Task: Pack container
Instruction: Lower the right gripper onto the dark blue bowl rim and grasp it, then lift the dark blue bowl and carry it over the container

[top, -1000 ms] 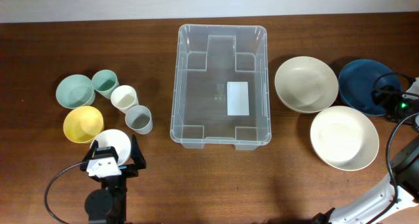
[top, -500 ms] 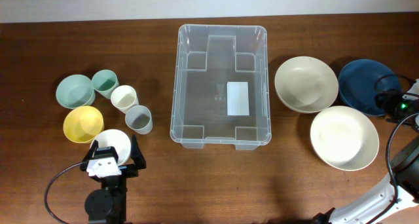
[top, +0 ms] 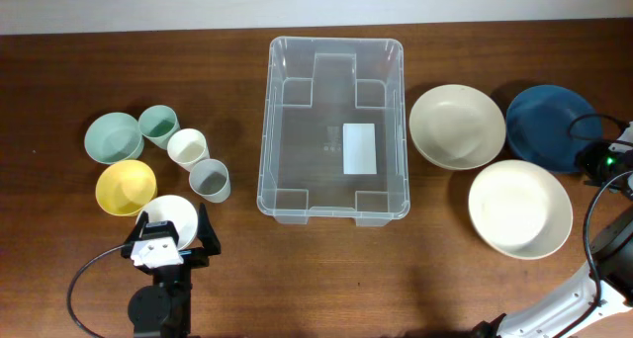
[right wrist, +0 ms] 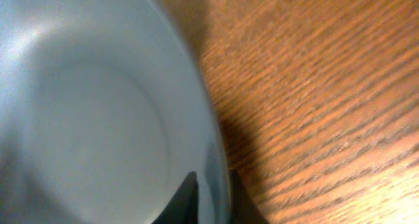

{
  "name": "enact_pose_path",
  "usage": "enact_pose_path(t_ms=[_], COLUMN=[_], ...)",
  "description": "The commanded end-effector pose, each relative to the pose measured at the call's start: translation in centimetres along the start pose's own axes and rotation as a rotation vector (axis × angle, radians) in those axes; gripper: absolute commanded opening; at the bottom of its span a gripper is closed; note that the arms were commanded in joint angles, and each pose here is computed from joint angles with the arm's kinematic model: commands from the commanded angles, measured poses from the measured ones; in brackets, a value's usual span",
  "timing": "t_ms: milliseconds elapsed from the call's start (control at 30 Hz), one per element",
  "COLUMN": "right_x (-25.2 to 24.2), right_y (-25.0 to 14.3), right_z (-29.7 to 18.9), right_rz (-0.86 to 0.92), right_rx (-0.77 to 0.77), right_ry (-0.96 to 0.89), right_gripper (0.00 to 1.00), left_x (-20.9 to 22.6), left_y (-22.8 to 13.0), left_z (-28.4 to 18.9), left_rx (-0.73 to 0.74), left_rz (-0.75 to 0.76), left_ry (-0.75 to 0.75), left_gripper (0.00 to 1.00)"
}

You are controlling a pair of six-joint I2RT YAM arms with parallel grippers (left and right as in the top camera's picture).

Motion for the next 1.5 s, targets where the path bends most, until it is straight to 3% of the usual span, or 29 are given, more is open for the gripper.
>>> enact_pose_path(t_ms=[0, 300, 700, 867, 1267, 1467], right_x=[0.1, 0.2, 2.1, 4.0, 18.2, 26.2], right_y=[0.5, 1.5, 7.6, 9.6, 11.2, 9.9], right_z=[0.0, -0.4, -7.0, -10.4, -16.1, -16.1], right_rz=[-0.011, 0.034, 0.045, 0.02, -0.234, -0.277], right_rx=[-0.01, -0.062, -0.37, -0.428, -0.42, -0.375], right_ry=[0.002, 0.063, 0.624, 0.817, 1.134, 1.253], right_gripper=[0.04, 0.04, 0.04, 0.04, 0.04, 0.04], left_x=[-0.1, -0.1, -0.1, -0.1, -0.1, -0.1], left_y=[-0.2, -0.2, -0.2, -0.2, -0.2, -0.2], left_z=[0.0, 0.0, 0.0, 0.0, 0.0, 0.0], left_rx=[-0.001, -0.001, -0.001, -0.001, -0.001, -0.001], left_rz=[0.019, 0.019, 0.019, 0.019, 0.019, 0.019], left_ry=[-0.005, -0.005, -0.005, -0.005, -0.005, -0.005], left_gripper=[1.0, 1.0, 1.0, 1.0, 1.0, 1.0])
Point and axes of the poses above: each gripper's point midway between its finger pads, its own z axis out along the fingers, its own x axis along the line the jaws close on, y = z × x, the point moved 3 cm from there along -z, back along the fingers, and after that the axes turned 4 degrees about -z, right-handed, at the moved point
